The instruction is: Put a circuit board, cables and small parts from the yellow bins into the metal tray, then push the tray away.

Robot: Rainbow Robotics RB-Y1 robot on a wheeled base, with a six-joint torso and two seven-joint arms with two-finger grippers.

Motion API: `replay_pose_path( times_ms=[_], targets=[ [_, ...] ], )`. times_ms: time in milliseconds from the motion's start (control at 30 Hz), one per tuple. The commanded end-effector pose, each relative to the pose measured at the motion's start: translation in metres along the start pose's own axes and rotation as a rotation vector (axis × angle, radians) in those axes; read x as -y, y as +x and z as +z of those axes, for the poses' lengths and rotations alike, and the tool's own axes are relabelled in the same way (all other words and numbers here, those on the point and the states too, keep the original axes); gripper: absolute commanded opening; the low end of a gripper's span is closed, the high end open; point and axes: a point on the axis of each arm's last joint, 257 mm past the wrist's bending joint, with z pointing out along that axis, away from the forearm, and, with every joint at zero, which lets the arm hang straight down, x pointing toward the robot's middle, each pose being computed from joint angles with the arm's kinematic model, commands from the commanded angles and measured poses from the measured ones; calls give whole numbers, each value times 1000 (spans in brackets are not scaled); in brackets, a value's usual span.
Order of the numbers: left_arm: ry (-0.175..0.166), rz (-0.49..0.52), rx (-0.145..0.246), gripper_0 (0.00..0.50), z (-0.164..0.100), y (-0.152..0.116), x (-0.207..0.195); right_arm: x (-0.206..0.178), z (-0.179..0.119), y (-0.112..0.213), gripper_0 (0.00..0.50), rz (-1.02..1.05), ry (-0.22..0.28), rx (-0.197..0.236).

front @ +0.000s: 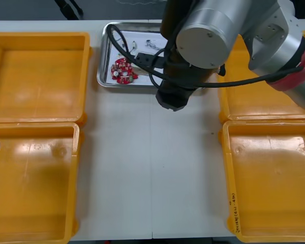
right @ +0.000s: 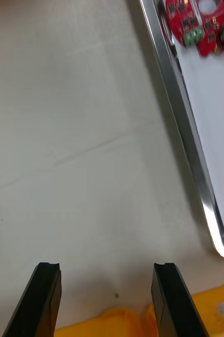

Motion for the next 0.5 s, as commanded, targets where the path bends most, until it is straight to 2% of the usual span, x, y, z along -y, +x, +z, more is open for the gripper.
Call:
replay_pose_path(
  times_ms=[33,367,500],
  targets=[
    [-50,117,17,500,-14,-2,-14,9,-16,37,500,121,21,-13],
    [-50,117,17,500,-14,-2,-14,2,-27,94,500,330,50,-57],
    [-50,117,17,500,-14,-2,-14,2,-31,126,500,428,66,-92]
  ],
)
